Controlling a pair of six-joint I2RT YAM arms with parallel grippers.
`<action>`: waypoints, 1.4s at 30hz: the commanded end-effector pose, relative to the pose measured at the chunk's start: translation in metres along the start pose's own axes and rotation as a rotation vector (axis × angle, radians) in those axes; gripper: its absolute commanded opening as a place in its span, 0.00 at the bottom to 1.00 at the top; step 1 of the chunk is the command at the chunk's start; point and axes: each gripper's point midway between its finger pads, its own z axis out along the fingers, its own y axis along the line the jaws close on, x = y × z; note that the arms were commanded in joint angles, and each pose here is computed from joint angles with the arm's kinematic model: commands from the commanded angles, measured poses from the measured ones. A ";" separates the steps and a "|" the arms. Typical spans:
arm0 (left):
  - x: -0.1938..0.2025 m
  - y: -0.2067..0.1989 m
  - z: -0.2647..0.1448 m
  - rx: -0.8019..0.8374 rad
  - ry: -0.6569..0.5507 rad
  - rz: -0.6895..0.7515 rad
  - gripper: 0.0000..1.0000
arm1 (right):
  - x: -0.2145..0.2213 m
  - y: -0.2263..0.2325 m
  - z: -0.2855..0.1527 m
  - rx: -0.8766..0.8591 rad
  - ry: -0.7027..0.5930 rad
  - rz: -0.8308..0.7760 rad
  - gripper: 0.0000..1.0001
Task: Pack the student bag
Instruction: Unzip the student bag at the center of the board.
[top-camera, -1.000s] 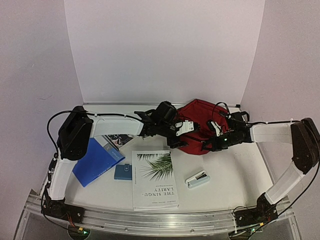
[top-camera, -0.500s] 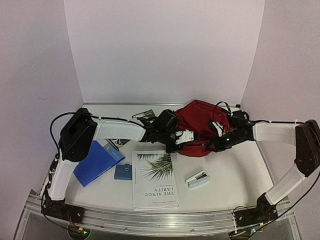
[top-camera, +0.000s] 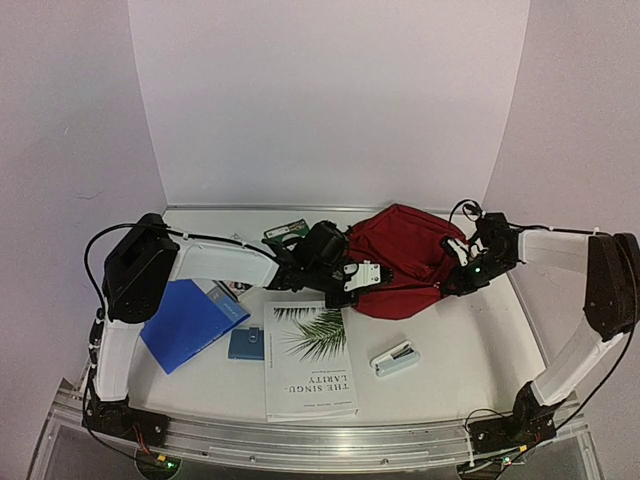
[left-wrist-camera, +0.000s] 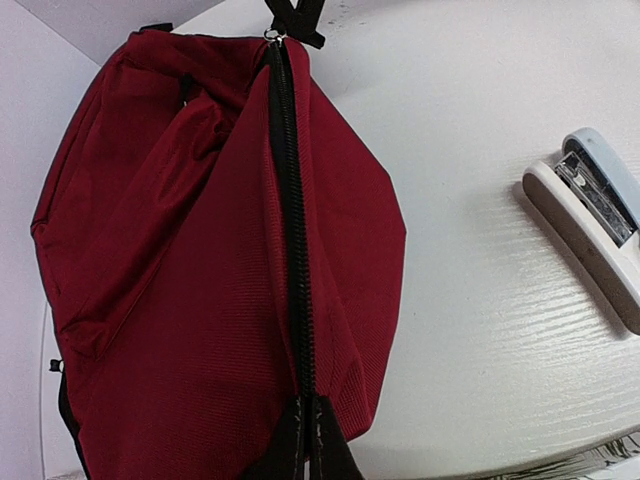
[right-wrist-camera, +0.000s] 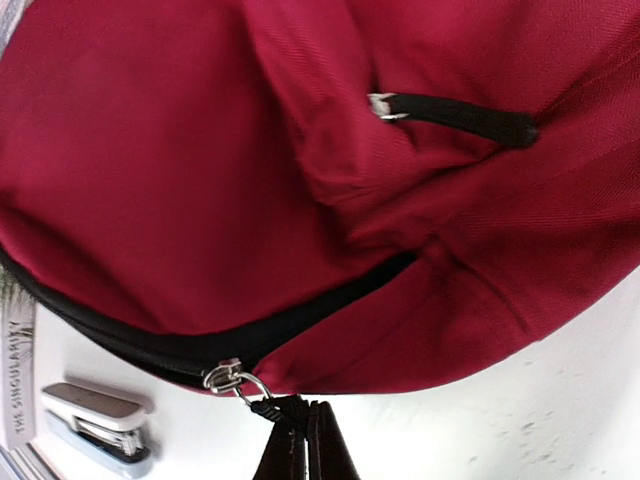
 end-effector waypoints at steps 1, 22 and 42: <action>0.019 0.011 -0.024 -0.034 0.085 -0.012 0.00 | 0.017 -0.060 -0.003 0.173 0.098 0.002 0.00; 0.017 0.012 -0.036 -0.045 0.064 -0.062 0.06 | -0.004 -0.085 -0.031 0.131 0.028 0.066 0.08; 0.031 0.083 -0.145 -0.309 -0.010 -0.933 1.00 | -0.114 0.096 -0.063 -0.038 -0.141 -0.199 0.71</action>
